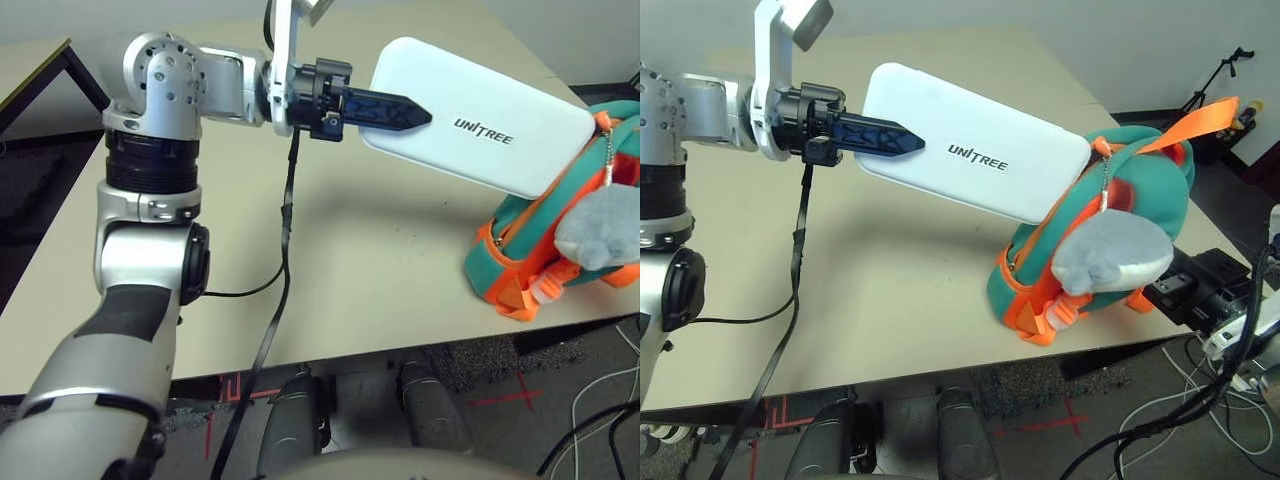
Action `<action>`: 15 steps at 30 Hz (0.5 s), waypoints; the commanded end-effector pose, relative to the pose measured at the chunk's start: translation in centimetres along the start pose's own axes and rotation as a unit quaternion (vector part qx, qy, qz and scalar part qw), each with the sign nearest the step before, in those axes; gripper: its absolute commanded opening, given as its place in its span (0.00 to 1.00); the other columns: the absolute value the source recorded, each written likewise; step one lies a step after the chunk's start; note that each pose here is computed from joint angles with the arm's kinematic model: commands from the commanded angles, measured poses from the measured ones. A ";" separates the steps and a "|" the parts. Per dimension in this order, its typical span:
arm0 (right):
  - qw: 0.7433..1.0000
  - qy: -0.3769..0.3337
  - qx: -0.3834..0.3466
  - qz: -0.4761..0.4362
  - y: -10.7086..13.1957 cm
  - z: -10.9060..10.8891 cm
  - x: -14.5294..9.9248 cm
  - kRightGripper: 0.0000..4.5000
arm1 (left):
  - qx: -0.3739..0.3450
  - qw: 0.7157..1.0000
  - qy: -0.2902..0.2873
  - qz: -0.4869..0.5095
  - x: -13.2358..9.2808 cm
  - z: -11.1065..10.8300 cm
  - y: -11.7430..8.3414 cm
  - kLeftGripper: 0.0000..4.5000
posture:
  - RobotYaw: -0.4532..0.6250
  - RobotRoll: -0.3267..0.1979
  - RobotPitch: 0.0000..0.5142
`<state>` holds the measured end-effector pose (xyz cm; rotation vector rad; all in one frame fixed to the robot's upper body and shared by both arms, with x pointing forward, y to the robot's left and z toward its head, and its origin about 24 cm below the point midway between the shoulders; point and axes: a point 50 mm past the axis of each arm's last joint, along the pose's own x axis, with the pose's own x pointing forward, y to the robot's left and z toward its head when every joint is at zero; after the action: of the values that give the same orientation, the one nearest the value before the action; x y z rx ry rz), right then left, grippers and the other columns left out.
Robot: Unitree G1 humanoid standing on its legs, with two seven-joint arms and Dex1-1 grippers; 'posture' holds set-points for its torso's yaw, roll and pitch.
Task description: Put the pencil case into the backpack and zip it.
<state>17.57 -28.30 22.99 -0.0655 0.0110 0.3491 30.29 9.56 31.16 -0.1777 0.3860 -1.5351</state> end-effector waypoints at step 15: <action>0.999 -0.021 -0.013 0.036 1.1 0.9 0.6 0.00 | 0.030 0.998 0.009 0.046 1.8 -1.9 1.7 0.30 | 0.18 0.62 0.19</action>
<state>18.03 -27.79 23.43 -0.0711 -0.0004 0.3811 30.75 8.44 28.73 -0.1295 0.3614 -1.4848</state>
